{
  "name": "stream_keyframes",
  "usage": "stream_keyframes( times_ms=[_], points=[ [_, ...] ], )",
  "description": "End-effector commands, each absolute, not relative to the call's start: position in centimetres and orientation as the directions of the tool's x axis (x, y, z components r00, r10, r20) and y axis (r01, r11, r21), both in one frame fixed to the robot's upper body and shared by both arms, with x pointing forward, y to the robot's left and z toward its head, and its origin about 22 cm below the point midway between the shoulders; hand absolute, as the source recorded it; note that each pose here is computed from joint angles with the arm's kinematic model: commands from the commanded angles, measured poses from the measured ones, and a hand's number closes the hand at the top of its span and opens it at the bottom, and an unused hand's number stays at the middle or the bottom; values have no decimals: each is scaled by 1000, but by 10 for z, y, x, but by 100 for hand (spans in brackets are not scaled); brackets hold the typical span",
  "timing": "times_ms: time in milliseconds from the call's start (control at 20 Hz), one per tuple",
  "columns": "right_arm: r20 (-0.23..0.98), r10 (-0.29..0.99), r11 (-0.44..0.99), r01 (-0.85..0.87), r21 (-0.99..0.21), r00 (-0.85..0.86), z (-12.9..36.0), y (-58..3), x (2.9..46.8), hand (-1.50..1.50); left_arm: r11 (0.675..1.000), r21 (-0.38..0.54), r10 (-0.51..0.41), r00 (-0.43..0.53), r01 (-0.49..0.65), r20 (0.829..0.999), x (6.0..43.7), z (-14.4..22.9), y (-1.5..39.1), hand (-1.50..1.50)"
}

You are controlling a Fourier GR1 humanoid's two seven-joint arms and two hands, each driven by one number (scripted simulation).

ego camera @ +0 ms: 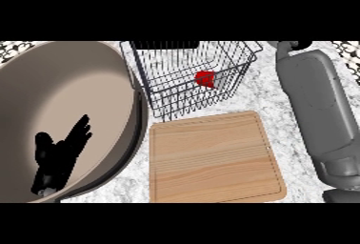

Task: Pick the can from the cutting board and place it in the basket

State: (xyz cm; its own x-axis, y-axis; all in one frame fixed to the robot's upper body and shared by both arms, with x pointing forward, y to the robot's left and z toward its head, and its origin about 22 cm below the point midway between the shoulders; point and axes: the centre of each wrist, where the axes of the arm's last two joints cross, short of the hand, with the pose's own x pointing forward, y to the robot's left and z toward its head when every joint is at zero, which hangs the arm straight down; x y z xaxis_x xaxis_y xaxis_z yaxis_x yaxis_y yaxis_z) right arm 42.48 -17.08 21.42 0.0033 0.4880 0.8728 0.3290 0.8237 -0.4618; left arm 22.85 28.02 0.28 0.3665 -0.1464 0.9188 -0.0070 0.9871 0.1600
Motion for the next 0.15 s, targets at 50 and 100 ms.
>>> stream_keyframes(
  times_ms=[50, 100],
  points=[
    [878, 476, 798, 393, -457, 53, 227, -222, 418, -150, 989, 134, -83, 527, -60, 846, 191, -42, 293, 0],
    [884, 464, 808, 380, -450, 58, 218, -243, 418, -150, 989, 140, -91, 529, -55, 844, 191, -40, 293, 0]
  ],
)
